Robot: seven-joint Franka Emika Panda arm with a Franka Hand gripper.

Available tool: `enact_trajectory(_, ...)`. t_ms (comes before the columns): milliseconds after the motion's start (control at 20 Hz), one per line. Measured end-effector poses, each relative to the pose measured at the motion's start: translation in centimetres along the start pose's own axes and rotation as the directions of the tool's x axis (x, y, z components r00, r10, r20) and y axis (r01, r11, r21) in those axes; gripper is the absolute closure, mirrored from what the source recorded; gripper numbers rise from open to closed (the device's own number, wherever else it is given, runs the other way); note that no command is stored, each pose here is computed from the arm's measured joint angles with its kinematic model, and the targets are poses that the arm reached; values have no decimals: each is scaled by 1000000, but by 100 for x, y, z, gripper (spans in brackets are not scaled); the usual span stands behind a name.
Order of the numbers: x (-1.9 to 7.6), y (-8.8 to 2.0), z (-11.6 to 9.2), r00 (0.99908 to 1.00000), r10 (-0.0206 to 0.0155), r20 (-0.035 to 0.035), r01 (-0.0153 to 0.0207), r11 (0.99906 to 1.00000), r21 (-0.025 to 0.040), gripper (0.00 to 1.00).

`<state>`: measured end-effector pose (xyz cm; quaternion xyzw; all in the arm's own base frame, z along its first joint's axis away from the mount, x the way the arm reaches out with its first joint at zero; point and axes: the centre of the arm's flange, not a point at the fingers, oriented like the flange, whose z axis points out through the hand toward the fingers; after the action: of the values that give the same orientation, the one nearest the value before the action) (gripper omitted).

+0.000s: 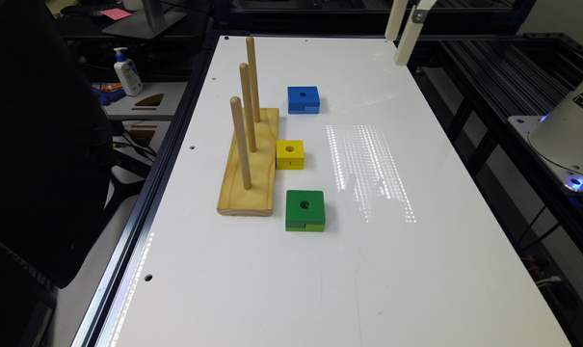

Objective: Pick up blue block.

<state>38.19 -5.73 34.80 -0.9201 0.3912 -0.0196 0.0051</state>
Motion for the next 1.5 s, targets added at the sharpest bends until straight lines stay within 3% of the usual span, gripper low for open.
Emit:
enact_trajectory(550, 321, -22, -17, 999999, 623, -1328, -622, 1000000, 444, 0)
enact_trajectory(850, 518, -43, 15, 999991, 1116, 4098, -1103, 999994, -3221, 0)
enact_trajectory(1150, 585, -63, 39, 999967, 2517, 7678, -2474, 999981, -5622, 0)
enact_trajectory(1250, 611, -42, 30, 999987, 2621, 4416, -2592, 999975, -6518, 0)
enact_trajectory(1400, 786, 107, -7, 999979, 1299, -6365, -1336, 999982, -5766, 0)
enact_trajectory(1500, 873, 165, -5, 999976, 387, -6952, -431, 999980, -6258, 0)
